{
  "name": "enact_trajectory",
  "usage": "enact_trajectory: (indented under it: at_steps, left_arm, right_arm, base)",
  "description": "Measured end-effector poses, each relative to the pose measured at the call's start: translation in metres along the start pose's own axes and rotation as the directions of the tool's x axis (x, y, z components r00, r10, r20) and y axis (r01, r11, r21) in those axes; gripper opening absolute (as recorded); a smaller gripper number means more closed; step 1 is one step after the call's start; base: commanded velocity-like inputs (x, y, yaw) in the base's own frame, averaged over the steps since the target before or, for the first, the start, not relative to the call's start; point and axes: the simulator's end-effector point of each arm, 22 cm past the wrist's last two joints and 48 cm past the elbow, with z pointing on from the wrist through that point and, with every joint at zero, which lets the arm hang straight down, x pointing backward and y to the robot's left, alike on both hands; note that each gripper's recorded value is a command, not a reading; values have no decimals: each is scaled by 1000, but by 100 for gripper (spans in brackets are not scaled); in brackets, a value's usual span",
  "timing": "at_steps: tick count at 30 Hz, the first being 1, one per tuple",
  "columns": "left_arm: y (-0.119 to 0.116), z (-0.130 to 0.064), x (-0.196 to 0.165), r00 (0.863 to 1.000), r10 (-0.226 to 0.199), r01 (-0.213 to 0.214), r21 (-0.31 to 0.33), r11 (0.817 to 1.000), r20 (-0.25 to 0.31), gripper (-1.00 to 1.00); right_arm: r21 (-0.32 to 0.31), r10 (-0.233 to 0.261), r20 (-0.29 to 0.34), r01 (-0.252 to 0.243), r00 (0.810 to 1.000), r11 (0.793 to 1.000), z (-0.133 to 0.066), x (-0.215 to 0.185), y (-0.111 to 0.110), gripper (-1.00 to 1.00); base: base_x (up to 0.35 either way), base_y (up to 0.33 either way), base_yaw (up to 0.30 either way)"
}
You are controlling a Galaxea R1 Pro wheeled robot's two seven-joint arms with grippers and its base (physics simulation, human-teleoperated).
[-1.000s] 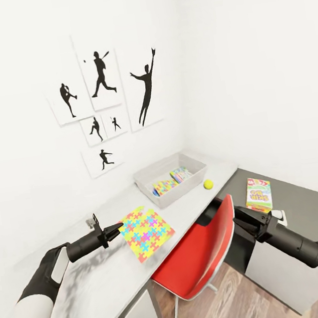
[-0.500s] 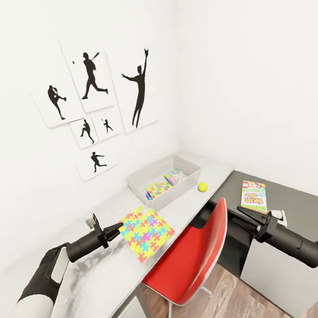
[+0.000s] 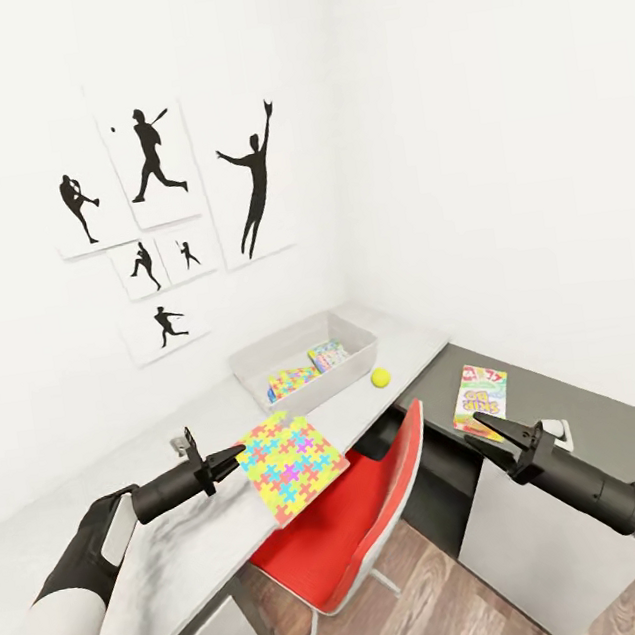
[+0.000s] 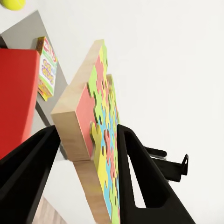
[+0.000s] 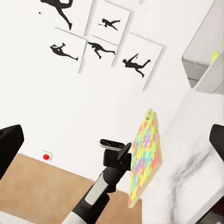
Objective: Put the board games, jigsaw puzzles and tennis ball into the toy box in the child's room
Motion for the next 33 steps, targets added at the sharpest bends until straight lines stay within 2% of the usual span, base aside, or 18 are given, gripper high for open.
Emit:
enact_trajectory:
  at_steps: [7,23,33]
  left_arm:
    - [-1,0,0,1000,2,-2,2,1000,0,-100]
    - [-9,-1,-1,1000,15,-15,6,1000,2,-100]
    - [-10,0,-1,1000,16,-16,8,1000,0,-100]
  right_arm:
    - [-2,-2,1,2,1000,1000,0,0,1,100]
    - [-13,-12,2,12,1000,1000,0,-1,8,100]
    - [-12,-13,0,13,1000,1000,1,0,9,100]
  base:
    - [35,-148,122]
    - [90,-140,219]
    - [13,-19,31]
